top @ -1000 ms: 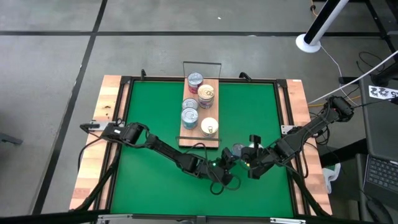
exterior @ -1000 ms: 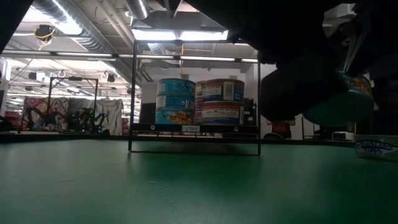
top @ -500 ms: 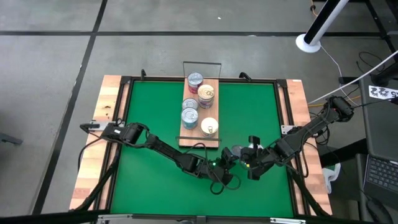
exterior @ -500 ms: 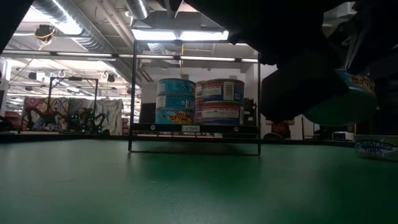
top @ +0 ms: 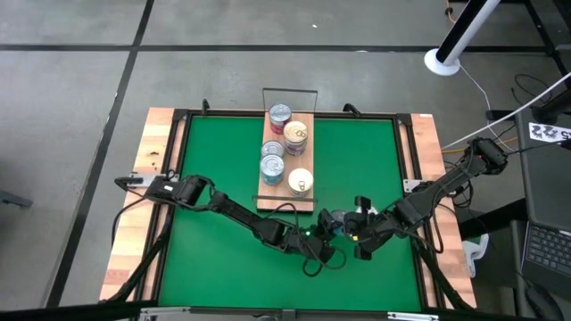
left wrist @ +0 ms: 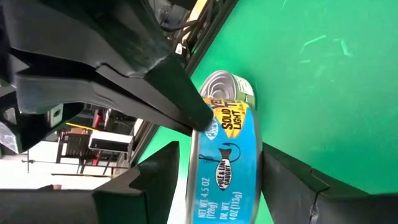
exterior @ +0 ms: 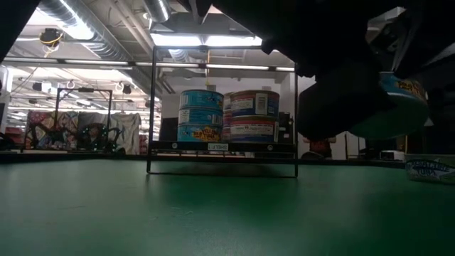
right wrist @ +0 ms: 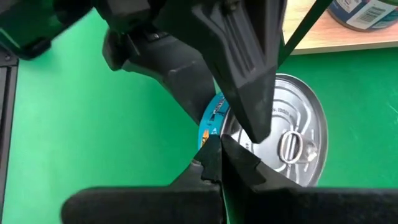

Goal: Stack canned seafood by type on shelf
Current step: Stack the light blue tuna can on top of the light blue tuna can on the shelf

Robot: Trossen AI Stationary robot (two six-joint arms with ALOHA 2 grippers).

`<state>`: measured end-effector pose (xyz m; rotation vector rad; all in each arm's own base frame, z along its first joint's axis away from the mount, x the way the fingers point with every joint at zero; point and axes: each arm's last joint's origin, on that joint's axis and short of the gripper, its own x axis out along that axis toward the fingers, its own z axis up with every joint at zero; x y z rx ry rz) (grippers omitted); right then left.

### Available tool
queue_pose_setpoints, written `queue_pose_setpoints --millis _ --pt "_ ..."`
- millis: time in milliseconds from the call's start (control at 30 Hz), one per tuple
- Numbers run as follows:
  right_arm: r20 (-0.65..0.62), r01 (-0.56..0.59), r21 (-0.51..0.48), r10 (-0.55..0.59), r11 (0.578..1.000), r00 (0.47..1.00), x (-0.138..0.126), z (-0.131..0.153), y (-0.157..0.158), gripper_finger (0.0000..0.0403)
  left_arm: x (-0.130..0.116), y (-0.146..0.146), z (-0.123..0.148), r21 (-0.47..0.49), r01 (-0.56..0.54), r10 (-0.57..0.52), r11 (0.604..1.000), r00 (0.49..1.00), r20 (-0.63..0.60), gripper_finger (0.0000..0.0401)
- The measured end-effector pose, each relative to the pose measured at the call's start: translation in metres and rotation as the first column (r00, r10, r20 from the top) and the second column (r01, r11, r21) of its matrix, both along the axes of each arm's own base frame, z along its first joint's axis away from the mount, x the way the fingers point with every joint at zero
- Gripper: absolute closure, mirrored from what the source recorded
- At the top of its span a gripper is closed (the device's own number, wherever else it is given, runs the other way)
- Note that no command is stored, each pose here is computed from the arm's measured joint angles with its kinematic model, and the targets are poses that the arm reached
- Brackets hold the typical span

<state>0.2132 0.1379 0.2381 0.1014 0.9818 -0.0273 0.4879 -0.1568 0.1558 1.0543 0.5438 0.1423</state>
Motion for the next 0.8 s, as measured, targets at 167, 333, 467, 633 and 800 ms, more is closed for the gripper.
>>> queue_pose_setpoints --millis 167,333,467,633,800 --pt "0.007 -0.001 0.005 0.001 1.0 1.0 0.001 0.0 0.0 0.0403 0.0 0.0 0.0 0.002 -0.001 0.001 1.0 1.0 -0.004 0.0211" --pt "0.007 -0.003 0.011 0.003 1.0 1.0 0.001 0.001 0.001 0.0403 -0.001 0.0 -0.002 0.006 0.002 -0.002 1.0 1.0 -0.017 0.0263" --pt "0.005 0.015 0.026 -0.015 1.0 1.0 0.001 0.001 0.001 0.0402 -0.001 -0.001 -0.001 0.006 0.004 -0.004 1.0 1.0 -0.017 0.0263" --pt "0.011 0.023 0.039 -0.023 0.999 1.0 0.001 0.001 0.001 0.0377 -0.002 -0.004 -0.001 0.008 0.006 -0.006 1.0 1.0 -0.016 0.0263" --pt "0.011 0.024 0.039 -0.024 0.999 1.0 0.001 0.001 0.001 0.0316 -0.005 -0.012 -0.001 0.009 0.02 -0.02 1.0 1.0 -0.016 0.0257"
